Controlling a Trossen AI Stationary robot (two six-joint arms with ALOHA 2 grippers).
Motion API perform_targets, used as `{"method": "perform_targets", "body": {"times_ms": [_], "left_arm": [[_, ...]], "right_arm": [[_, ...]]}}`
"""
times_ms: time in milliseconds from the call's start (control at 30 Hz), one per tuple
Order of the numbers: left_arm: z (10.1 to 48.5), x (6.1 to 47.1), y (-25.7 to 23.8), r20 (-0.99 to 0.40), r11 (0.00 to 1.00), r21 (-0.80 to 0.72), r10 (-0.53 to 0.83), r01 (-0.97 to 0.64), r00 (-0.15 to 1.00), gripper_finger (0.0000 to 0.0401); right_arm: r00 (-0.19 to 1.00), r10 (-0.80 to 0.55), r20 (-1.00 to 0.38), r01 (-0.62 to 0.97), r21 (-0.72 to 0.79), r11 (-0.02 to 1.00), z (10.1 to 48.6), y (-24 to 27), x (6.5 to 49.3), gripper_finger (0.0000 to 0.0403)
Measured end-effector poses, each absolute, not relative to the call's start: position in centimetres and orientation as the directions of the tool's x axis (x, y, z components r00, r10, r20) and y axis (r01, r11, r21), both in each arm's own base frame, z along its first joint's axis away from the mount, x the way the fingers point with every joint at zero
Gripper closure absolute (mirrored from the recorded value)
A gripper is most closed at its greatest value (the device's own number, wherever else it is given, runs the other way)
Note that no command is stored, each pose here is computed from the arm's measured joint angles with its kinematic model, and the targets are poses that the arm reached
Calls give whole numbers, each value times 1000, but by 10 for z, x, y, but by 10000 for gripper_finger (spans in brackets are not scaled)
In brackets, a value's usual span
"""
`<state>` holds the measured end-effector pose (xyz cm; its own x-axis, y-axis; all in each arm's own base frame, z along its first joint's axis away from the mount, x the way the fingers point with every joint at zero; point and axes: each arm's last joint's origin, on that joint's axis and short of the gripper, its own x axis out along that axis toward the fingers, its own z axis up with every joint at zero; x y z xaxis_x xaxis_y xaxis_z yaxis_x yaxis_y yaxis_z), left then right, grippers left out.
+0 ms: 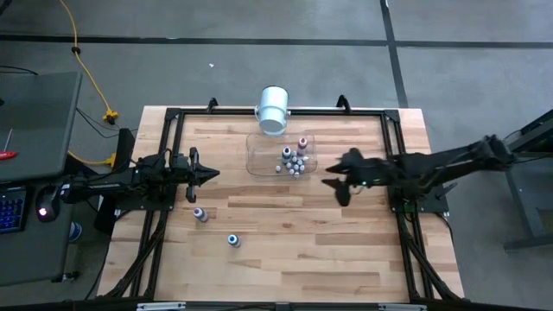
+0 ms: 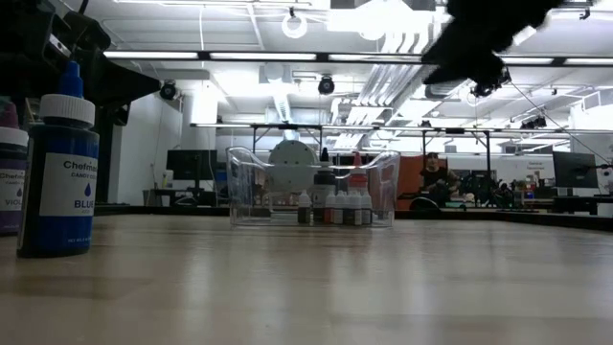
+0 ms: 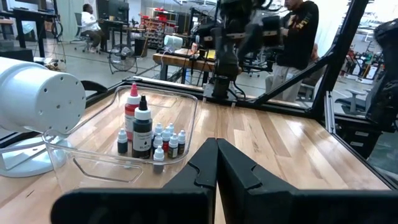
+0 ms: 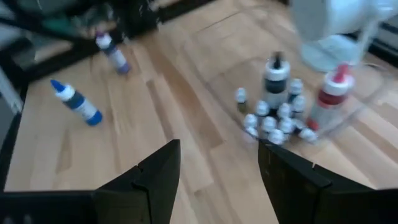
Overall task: Pick & Place food coloring
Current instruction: Put the large purple food coloring bottle into the transparent bin
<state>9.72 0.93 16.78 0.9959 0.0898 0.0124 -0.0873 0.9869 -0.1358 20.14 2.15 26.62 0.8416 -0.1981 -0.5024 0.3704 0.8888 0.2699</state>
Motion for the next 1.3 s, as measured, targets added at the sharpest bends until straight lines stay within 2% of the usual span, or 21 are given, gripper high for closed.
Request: {"method": "perform_targets", "body": {"times_ms": [167,267,600,1033,1167,1300], "left_arm": [[168,97,9,13,987,-135,90,-87,996,400],[168,97,9,13,987,-135,90,-87,996,400],[168,97,9,12,987,-136,90,-87,996,400],[168,97,9,13,987,-136,90,-87,996,400],[168,97,9,13,987,-135,90,-88,996,400],[168,97,9,13,987,-136,90,-87,996,400]], "right_arm": [[919,-171,-354,310,384,870,249,16,154,198],[940,-157,-301,275,404,872,239,14,133,198],[960,-253,-118,277,299,913,224,5,95,204],[957,-291,-18,285,256,924,195,2,86,267],[969,-240,50,227,191,955,196,4,88,293],[986,-136,96,124,124,985,201,7,89,336]]}}
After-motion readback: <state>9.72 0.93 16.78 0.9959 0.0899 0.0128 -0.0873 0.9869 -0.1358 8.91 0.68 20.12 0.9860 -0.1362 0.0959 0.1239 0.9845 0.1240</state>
